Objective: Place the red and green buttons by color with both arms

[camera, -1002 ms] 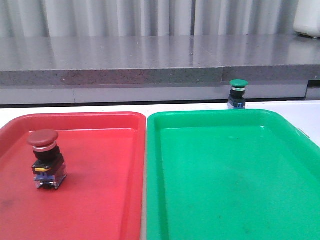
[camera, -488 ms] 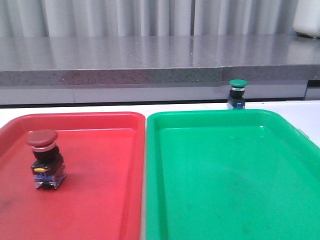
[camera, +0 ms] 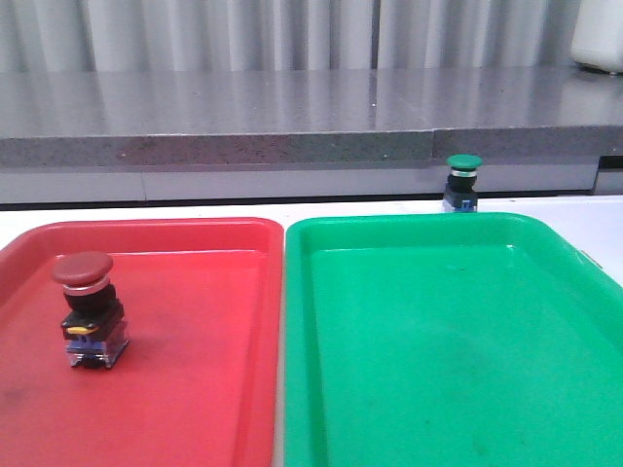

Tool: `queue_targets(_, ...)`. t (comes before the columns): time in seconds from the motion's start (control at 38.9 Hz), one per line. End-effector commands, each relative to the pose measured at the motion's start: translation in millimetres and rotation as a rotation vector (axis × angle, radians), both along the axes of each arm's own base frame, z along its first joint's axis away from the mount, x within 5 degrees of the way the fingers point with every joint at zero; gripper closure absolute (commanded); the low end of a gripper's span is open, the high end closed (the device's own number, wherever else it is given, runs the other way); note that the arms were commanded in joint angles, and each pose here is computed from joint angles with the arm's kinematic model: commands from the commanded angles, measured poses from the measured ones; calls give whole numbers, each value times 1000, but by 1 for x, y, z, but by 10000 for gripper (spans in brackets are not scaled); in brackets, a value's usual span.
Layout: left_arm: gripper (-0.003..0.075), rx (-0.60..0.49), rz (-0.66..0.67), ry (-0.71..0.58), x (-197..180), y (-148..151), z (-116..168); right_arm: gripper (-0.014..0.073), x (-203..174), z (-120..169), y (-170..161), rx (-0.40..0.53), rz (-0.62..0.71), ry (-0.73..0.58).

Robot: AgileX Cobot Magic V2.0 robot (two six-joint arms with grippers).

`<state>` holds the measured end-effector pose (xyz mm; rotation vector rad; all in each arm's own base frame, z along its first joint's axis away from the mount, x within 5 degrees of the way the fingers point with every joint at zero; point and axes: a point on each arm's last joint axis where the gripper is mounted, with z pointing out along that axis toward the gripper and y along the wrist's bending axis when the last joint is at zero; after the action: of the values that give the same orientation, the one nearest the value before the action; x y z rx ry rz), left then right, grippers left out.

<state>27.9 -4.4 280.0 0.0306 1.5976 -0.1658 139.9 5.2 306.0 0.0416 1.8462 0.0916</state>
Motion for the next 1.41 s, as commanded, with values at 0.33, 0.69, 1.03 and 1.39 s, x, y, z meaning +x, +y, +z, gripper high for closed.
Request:
queue_targets(0.33,740,-33,4,-109,-5,1,15,-50,160,6,5,-17,0,137)
queue_targets(0.69,740,-33,4,-109,-5,1,15,-50,263,-20,49,-38,115,372)
queue_targets(1.03,740,-33,4,-109,-5,1,15,-50,316,-38,72,-38,149,400)
queue_targets(1.39,740,-33,4,-109,-5,1,15,59,338,-58,71,-39,142,439)
